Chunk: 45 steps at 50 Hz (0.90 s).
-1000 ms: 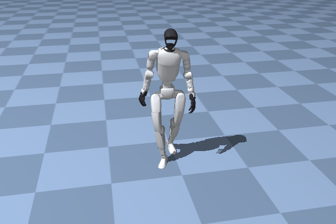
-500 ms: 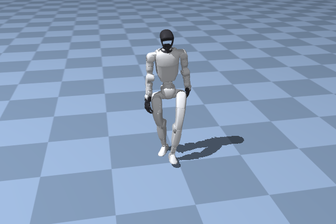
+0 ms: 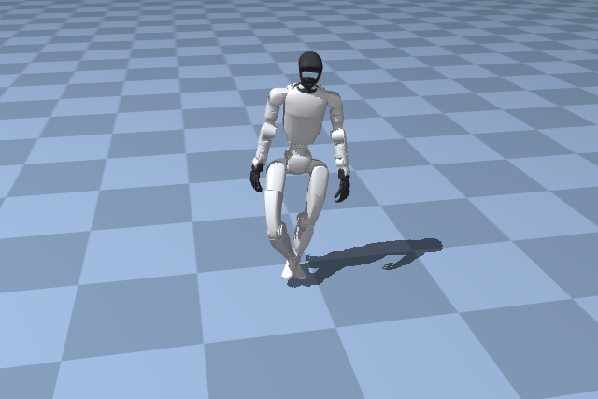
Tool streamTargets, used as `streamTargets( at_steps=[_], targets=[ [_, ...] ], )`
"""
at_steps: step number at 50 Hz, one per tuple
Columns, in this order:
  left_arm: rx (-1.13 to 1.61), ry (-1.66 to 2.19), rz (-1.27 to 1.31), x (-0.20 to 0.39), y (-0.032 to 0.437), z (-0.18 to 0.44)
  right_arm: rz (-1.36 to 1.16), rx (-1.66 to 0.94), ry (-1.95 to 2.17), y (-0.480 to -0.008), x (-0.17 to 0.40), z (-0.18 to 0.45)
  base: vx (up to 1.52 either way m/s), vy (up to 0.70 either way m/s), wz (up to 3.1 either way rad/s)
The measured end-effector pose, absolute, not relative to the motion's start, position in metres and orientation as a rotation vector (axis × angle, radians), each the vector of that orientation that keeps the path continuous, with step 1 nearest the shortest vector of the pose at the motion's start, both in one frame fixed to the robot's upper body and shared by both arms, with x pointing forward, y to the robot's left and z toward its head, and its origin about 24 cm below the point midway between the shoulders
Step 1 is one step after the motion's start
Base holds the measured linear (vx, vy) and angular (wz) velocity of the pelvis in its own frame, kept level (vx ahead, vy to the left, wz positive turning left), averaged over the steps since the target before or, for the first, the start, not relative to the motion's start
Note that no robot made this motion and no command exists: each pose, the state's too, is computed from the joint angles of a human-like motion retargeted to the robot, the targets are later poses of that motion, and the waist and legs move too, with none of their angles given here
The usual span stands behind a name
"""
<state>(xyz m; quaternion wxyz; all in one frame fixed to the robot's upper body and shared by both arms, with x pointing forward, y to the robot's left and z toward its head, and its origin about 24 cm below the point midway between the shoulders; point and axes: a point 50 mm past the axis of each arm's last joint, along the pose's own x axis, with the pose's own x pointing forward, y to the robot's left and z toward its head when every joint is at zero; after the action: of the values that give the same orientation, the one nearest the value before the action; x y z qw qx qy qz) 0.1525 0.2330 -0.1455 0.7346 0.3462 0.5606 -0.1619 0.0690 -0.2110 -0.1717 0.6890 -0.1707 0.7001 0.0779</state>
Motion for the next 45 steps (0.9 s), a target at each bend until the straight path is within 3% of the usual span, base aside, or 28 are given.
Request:
streamTargets(
  at_steps=[8,17,25,37,41,45],
  targets=[
    [0.765,1.226,-0.275,0.165,0.247,-0.137,0.229,-0.392,1.740,-0.215,0.024,-0.174,0.37,-0.07,0.14],
    [0.689,1.407,-0.282,0.103,0.248,-0.158,0.232,-0.233,1.861,-0.201,-0.006,-0.174,0.46,-0.07,0.21],
    [0.581,1.605,-0.299,0.044,0.252,-0.166,0.267,-0.424,1.660,-0.202,0.060,-0.173,0.45,-0.41,-0.88],
    [0.367,1.852,-0.438,-0.040,0.216,-0.172,0.370,-0.497,1.229,-0.166,0.158,-0.153,0.32,0.32,-0.45],
    [0.348,1.839,-0.410,-0.041,0.212,-0.173,0.408,-0.486,1.175,-0.156,0.153,-0.154,0.58,0.09,0.06],
    [0.396,1.774,-0.319,-0.017,0.215,-0.175,0.333,-0.452,1.299,-0.169,0.114,-0.167,0.52,0.06,0.10]
  ],
)
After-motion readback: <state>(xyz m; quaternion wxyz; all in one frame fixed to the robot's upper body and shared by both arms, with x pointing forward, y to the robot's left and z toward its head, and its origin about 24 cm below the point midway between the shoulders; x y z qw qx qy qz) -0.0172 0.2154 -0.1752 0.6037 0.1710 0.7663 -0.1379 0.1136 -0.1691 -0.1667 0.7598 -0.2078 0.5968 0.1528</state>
